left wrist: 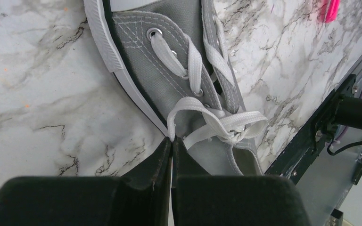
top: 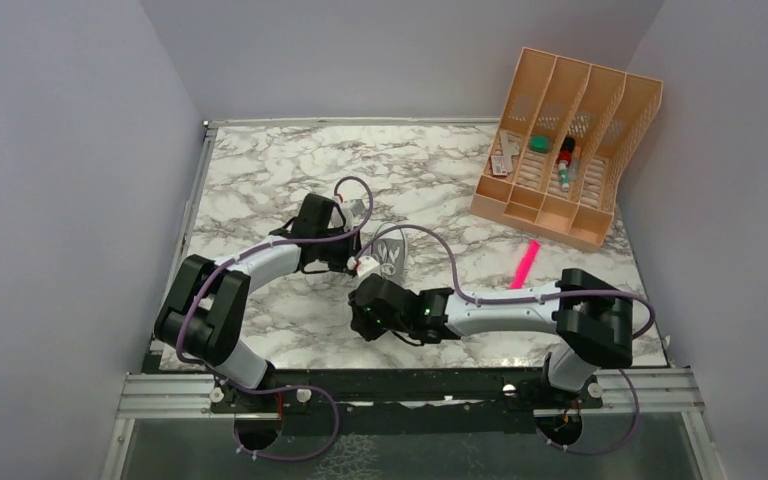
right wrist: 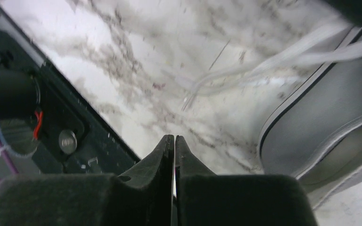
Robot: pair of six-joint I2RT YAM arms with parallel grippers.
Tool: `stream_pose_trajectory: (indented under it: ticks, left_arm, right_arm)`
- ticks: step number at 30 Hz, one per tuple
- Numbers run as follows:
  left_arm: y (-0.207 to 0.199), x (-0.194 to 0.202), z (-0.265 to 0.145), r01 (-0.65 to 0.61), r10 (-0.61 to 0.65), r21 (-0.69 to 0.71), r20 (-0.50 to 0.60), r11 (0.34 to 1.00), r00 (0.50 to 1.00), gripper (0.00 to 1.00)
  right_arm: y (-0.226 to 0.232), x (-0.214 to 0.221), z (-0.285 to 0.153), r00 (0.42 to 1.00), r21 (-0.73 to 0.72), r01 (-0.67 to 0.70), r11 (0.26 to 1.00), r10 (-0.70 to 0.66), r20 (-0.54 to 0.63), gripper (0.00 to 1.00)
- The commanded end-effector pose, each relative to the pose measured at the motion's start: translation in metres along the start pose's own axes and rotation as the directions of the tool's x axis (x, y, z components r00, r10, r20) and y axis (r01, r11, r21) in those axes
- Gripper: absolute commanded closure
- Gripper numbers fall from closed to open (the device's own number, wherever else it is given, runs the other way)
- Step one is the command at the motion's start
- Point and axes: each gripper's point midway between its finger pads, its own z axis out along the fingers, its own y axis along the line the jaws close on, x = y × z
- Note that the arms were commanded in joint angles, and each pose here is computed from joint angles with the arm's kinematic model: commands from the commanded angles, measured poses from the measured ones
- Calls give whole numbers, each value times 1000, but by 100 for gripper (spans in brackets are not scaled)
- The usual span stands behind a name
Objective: Tie the shoes
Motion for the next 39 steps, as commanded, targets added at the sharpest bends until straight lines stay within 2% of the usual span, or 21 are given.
stream_pose_trajectory:
  ticks: [1, 4, 10, 15, 32, 37, 39]
  left_arm:
    - [-9, -13, -3, -48, 48, 26, 7, 998, 999, 96]
    - [-12, -16, -7, -60, 59, 27, 18, 998, 998, 96]
    - [-14, -16, -9, -72, 72, 34, 20, 997, 997, 96]
    - [-15, -15, -8, -66, 65, 43, 13, 997, 998, 96]
    - [-14, -9, -8, -66, 66, 51, -2, 997, 998, 96]
    - [-15, -9, -8, -63, 63, 53, -3, 997, 998, 96]
    - [-15, -9, -8, -63, 64, 52, -2, 997, 998, 96]
  right_arm:
    - [-11, -39, 0, 987, 159, -113, 981, 92, 132, 83]
    - [-1, -48, 7, 980, 124, -144, 982, 124, 156, 70]
    - [15, -43, 36, 980, 137, -171, 976, 154, 128, 64]
    - [-11, -21, 50, 976, 316, -217, 924, 196, 97, 64]
    - [-36, 16, 71, 994, 446, -96, 890, 107, 1, 64]
    - [-41, 9, 67, 997, 498, -64, 865, 76, -4, 69]
    - [-43, 9, 66, 998, 512, -45, 858, 63, -18, 75]
